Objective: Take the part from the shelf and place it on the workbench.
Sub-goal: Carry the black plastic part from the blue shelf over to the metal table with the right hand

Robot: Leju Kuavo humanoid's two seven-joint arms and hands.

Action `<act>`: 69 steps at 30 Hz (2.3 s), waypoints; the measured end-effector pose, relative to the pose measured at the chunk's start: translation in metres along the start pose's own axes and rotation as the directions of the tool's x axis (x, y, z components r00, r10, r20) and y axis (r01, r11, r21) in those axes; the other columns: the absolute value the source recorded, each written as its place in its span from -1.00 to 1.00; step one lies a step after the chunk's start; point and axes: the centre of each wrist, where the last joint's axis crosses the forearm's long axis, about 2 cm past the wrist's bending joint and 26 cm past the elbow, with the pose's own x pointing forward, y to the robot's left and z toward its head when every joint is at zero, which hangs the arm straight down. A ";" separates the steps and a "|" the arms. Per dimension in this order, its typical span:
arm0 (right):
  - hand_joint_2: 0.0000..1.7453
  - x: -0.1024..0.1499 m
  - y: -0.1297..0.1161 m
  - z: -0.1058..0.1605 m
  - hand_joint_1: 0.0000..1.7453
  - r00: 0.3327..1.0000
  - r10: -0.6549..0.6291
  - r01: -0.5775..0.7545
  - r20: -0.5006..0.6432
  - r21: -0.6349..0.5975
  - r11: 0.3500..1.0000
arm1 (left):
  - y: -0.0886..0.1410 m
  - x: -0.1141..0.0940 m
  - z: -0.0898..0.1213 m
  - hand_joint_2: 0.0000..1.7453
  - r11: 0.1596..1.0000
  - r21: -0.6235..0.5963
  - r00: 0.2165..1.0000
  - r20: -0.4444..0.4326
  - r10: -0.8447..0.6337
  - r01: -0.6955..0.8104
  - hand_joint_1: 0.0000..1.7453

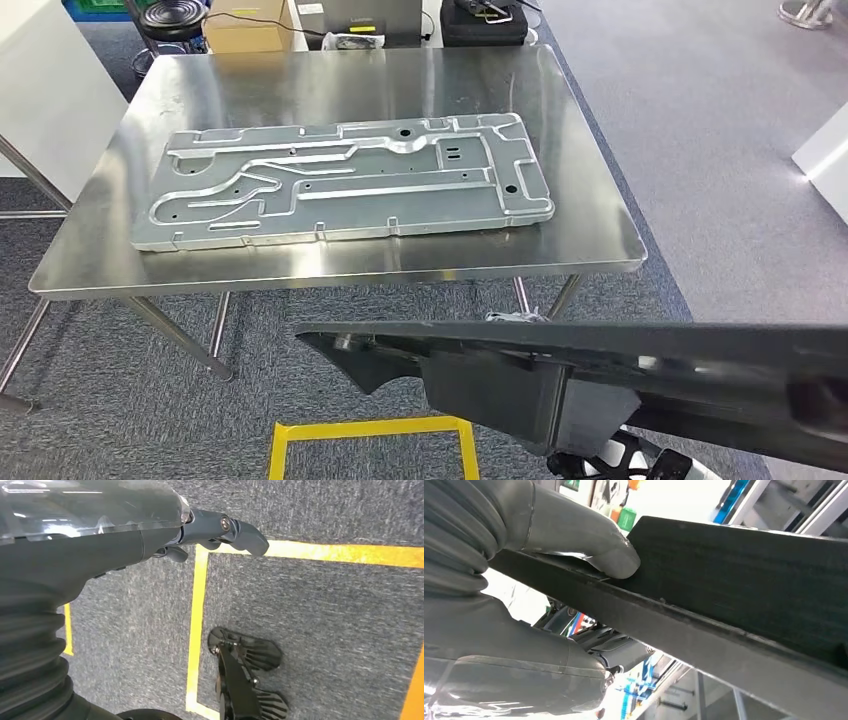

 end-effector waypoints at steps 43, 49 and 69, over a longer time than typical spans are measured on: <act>1.00 -0.048 -0.191 0.021 1.00 0.647 0.657 -0.750 -0.388 -0.164 0.641 | 0.014 -0.003 -0.001 1.00 1.000 -0.019 0.998 0.060 -0.022 0.023 -1.00; 1.00 -0.072 -0.268 -0.027 1.00 0.188 0.839 -0.956 -0.511 0.099 0.275 | 0.018 0.004 -0.003 1.00 0.999 -0.027 0.996 0.087 -0.036 0.039 -1.00; 1.00 -0.130 -0.244 -0.102 1.00 -0.151 0.943 -0.783 -0.297 0.619 0.069 | 0.017 0.010 -0.003 1.00 0.998 -0.039 0.993 0.108 -0.035 0.040 -1.00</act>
